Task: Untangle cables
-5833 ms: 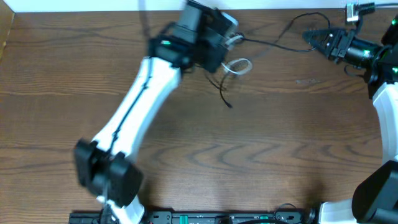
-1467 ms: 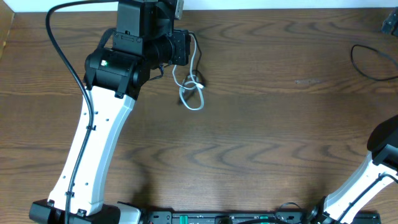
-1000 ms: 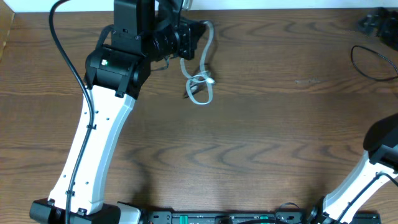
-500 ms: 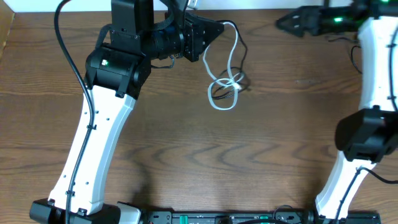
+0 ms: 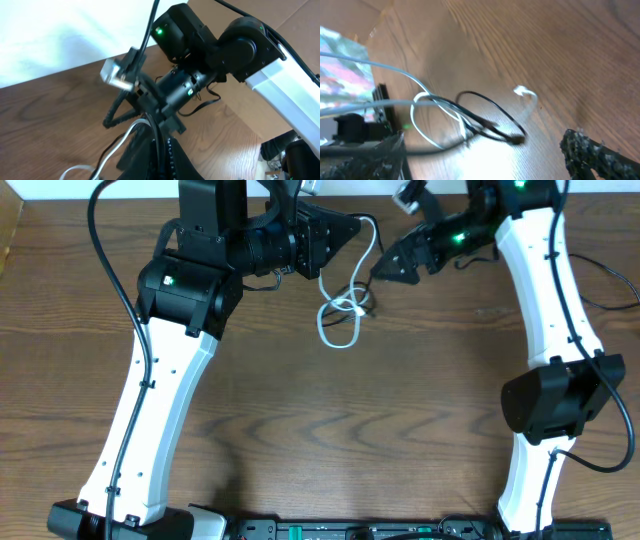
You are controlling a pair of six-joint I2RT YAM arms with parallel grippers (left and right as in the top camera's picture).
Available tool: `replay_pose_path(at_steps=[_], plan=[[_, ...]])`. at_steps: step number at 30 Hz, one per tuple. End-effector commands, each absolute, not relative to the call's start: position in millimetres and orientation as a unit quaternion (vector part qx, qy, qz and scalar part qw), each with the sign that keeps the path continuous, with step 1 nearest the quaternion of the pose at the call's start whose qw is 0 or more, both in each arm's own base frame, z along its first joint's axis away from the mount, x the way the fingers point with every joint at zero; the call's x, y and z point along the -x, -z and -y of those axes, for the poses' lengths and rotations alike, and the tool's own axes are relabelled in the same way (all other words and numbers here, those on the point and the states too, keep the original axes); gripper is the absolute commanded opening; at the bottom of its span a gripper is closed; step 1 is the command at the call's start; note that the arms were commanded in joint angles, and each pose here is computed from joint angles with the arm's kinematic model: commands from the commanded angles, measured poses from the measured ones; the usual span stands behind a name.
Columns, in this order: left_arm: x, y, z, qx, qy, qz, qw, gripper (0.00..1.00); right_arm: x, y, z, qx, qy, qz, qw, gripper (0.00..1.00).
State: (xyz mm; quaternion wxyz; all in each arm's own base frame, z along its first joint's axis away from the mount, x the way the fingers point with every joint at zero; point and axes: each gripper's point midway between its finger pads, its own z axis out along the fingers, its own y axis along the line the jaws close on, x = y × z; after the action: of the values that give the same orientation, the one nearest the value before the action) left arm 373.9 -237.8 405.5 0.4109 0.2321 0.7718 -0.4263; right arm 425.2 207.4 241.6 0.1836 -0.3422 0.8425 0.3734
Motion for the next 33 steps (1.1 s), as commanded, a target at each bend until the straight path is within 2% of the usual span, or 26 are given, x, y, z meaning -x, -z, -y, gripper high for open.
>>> replay_pose_path(at_steps=[1,3,5,8,14,23,25,29,31,32,33], plan=[[-372.6,-408.4,240.0,-0.234,0.434,-0.769,0.407,0.08,-427.3,-238.4,-205.9,0.372,-0.333,-0.844,0.194,0.95],[-372.2,-406.4,239.5,-0.231,0.433,-0.772,0.404,0.08,-427.6,-238.4,-208.3,0.376,-0.331,-0.843,0.196,0.91],[-371.5,-404.9,239.3,-0.230,0.433,-0.774,0.400,0.08,-431.2,-240.0,-211.1,0.376,-0.331,-0.841,0.204,0.83],[-370.3,-402.4,239.0,-0.225,0.434,-0.779,0.393,0.08,-443.6,-244.8,-213.8,0.359,-0.331,-0.844,0.224,0.65],[-369.4,-400.5,238.7,-0.218,0.437,-0.783,0.385,0.08,-471.2,-261.9,-228.7,0.315,-0.342,-0.842,0.272,0.47],[-369.4,-400.5,238.7,-0.209,0.441,-0.786,0.380,0.08,-462.1,-271.4,-276.0,0.353,-0.352,-0.816,0.291,0.43],[-369.4,-400.5,238.7,-0.209,0.441,-0.786,0.380,0.08,-466.3,-270.4,-278.8,0.336,-0.343,-0.827,0.293,0.36],[-368.7,-399.0,238.4,-0.208,0.441,-0.788,0.377,0.08,-482.4,-272.1,-272.2,0.277,-0.331,-0.850,0.302,0.30],[-368.4,-398.3,238.3,-0.207,0.441,-0.789,0.375,0.08,-485.4,-277.3,-272.0,0.275,-0.342,-0.844,0.308,0.30],[-368.3,-398.1,238.3,-0.207,0.441,-0.789,0.375,0.08,-485.0,-279.7,-273.2,0.277,-0.350,-0.839,0.310,0.33],[-368.1,-397.8,238.3,-0.207,0.441,-0.789,0.374,0.08,-483.9,-281.9,-274.9,0.280,-0.357,-0.835,0.310,0.40]])
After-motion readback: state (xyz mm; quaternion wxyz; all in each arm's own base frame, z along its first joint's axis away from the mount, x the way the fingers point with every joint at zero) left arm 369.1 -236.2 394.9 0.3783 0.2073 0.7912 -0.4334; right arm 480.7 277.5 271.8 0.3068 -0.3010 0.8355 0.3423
